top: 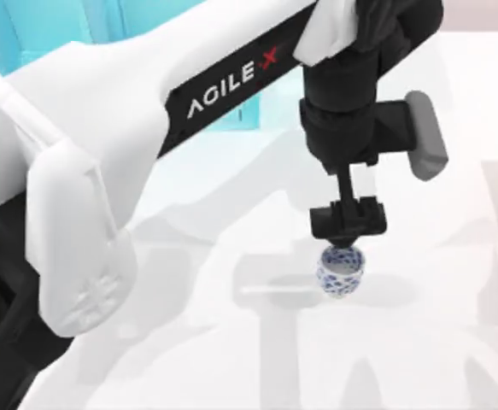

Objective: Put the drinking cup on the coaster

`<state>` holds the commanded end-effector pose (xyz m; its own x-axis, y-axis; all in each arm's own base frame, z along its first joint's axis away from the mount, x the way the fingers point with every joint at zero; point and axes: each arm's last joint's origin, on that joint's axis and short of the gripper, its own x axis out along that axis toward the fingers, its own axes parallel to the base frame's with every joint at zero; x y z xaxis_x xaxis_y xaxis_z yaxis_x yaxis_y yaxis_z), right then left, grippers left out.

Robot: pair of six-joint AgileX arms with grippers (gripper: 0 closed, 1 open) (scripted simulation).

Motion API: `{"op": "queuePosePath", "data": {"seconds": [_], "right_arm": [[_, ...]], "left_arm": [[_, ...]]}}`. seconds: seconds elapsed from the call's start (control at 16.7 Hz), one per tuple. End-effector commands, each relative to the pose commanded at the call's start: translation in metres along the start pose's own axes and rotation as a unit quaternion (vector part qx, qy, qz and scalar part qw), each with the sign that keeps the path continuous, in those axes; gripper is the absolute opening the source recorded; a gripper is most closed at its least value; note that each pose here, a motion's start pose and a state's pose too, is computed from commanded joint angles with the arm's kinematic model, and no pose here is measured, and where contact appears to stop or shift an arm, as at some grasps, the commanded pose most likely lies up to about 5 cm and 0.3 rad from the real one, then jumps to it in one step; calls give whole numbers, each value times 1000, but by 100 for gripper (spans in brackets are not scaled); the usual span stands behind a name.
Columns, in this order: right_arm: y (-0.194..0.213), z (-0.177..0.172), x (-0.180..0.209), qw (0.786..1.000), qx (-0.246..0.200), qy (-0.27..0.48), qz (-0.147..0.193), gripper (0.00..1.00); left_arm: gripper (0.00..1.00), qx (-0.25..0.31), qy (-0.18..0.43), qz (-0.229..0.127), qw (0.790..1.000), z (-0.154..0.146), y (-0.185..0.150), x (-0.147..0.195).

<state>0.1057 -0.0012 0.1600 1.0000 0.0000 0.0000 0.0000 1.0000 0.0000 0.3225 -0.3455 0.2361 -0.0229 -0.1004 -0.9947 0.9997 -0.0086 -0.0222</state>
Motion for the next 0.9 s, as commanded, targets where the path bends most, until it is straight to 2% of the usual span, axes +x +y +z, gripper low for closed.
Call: {"op": "queuePosePath", "data": {"seconds": [0.12,0.54,0.72,0.9], "right_arm": [[0,0,0,1000,0,0,0,100],[0,0,0,1000,0,0,0,100],[0,0,0,1000,0,0,0,100],[0,0,0,1000,0,0,0,100]], "left_arm": [[100,7,1,10,1000,4,1,0],[100,6,0,11,1000,3,3,3],[100,7,1,10,1000,6,4,29],[100,7,-1,12,1000,6,6,69]]}}
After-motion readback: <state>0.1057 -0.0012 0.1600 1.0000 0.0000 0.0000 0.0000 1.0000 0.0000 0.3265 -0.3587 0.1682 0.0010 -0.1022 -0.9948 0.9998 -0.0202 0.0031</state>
